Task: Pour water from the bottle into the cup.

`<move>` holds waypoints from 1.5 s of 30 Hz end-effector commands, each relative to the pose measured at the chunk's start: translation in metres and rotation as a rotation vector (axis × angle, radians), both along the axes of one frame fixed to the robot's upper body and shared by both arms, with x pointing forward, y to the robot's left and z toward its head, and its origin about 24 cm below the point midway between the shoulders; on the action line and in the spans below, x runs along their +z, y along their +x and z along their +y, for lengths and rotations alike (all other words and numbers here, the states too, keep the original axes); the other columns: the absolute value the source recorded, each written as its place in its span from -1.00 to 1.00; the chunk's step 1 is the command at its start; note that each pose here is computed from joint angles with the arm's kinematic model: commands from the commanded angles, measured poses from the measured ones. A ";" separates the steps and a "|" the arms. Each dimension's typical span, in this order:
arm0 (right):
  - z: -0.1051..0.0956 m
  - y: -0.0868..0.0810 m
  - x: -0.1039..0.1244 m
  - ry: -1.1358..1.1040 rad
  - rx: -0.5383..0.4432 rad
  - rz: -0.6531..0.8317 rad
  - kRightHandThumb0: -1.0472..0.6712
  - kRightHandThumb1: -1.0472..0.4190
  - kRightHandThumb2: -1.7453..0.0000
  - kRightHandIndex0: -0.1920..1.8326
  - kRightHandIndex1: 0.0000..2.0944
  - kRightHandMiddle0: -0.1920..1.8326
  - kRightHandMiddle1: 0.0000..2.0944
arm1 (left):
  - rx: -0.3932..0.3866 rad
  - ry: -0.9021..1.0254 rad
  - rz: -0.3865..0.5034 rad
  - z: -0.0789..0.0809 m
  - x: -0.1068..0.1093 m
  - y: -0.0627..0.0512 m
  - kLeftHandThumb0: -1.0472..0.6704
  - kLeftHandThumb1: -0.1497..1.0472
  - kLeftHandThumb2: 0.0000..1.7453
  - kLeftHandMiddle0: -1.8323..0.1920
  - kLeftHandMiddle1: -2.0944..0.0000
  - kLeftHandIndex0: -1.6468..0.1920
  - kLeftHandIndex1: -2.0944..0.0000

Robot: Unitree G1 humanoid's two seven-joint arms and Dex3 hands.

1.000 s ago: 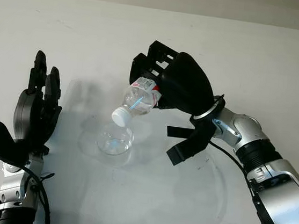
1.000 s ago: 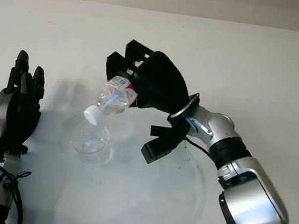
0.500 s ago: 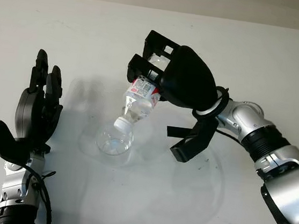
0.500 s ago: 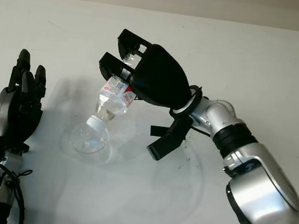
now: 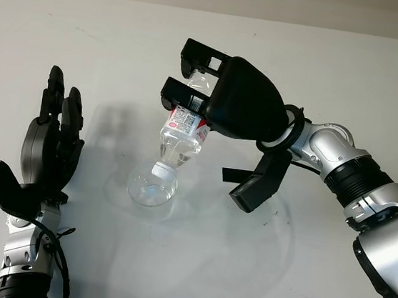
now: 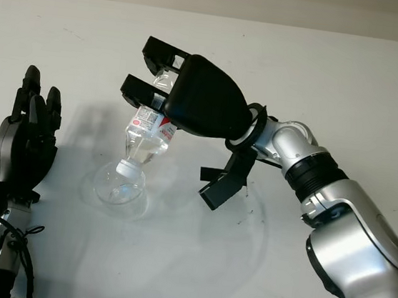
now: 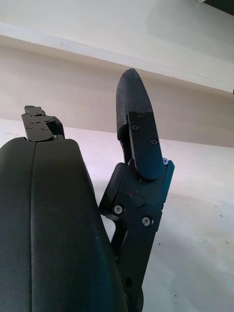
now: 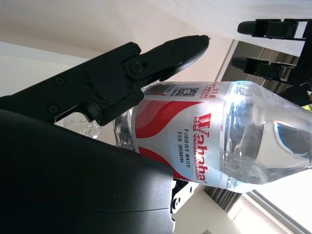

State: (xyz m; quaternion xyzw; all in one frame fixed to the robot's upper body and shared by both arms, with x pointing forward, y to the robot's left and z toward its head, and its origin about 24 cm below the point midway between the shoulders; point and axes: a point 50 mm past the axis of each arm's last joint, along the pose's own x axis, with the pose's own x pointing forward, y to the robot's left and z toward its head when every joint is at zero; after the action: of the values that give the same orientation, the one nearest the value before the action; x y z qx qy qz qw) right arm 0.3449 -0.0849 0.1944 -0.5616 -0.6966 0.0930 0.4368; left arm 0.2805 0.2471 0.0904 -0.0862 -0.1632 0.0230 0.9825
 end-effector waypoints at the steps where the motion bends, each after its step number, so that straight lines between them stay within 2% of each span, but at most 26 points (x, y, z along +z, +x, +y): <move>1: 0.003 -0.001 0.010 0.025 0.022 -0.039 -0.40 -1.00 0.80 0.35 1.00 -0.20 0.98 | 0.001 -0.002 -0.002 -0.002 -0.001 0.000 -0.68 1.00 -0.39 0.99 0.95 0.99 0.96; 7: 0.001 0.000 0.010 0.040 -0.001 -0.056 -0.40 -1.00 0.76 0.35 1.00 -0.14 1.00 | 0.003 -0.002 -0.001 -0.002 -0.001 0.000 -0.68 1.00 -0.38 0.99 0.95 0.99 0.96; 11: -0.006 0.003 0.011 0.142 -0.039 0.009 -0.38 -1.00 0.75 0.37 1.00 -0.02 1.00 | 0.001 -0.005 -0.002 -0.002 -0.001 0.000 -0.68 1.00 -0.39 0.99 0.95 0.99 0.96; 14: -0.013 0.007 0.009 0.349 -0.045 0.252 -0.33 -1.00 0.71 0.42 1.00 0.14 1.00 | 0.000 -0.005 -0.002 -0.002 -0.002 0.000 -0.68 1.00 -0.38 0.99 0.95 0.99 0.96; 18: -0.026 0.013 -0.001 0.651 -0.018 0.757 -0.24 -1.00 0.59 0.42 1.00 0.18 1.00 | -0.002 -0.003 0.000 -0.002 -0.003 -0.001 -0.68 1.00 -0.37 1.00 0.95 1.00 0.96; 22: -0.038 0.017 -0.013 0.776 -0.021 1.034 -0.21 -1.00 0.53 0.48 1.00 0.21 1.00 | -0.009 -0.006 0.001 -0.002 -0.004 -0.002 -0.68 1.00 -0.36 1.00 0.96 1.00 0.98; 28: -0.059 0.015 -0.041 0.932 0.052 1.521 -0.22 -1.00 0.50 0.41 1.00 0.20 1.00 | -0.001 -0.002 0.008 -0.002 -0.005 -0.003 -0.68 1.00 -0.36 0.98 0.95 0.99 0.98; 35: -0.073 -0.007 -0.058 0.966 0.024 1.798 -0.22 -1.00 0.44 0.41 1.00 0.17 1.00 | -0.003 -0.007 0.009 -0.003 -0.006 -0.002 -0.67 1.00 -0.35 0.98 0.95 0.99 0.98; 38: -0.079 -0.018 -0.064 1.014 0.017 1.870 -0.26 -1.00 0.55 0.36 1.00 0.13 1.00 | -0.003 -0.012 0.015 -0.003 -0.007 -0.002 -0.67 1.00 -0.34 0.99 0.95 1.00 0.98; 41: -0.082 -0.027 -0.067 1.041 0.018 1.912 -0.28 -1.00 0.61 0.31 1.00 0.06 1.00 | 0.000 -0.013 0.021 -0.004 -0.007 -0.002 -0.68 1.00 -0.35 0.99 0.95 0.99 0.98; 45: -0.085 -0.038 -0.069 1.056 -0.015 1.908 -0.28 -1.00 0.58 0.33 1.00 0.04 1.00 | -0.002 -0.011 0.017 -0.003 -0.007 -0.002 -0.67 1.00 -0.35 0.99 0.95 1.00 0.97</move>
State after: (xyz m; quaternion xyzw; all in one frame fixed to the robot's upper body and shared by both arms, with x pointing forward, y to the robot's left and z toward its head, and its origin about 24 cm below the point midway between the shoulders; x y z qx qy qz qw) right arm 0.3109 -0.1702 0.1188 -0.0050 -0.0046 0.1782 0.9840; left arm 0.2810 0.2441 0.0885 -0.0924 -0.1637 0.0231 0.9819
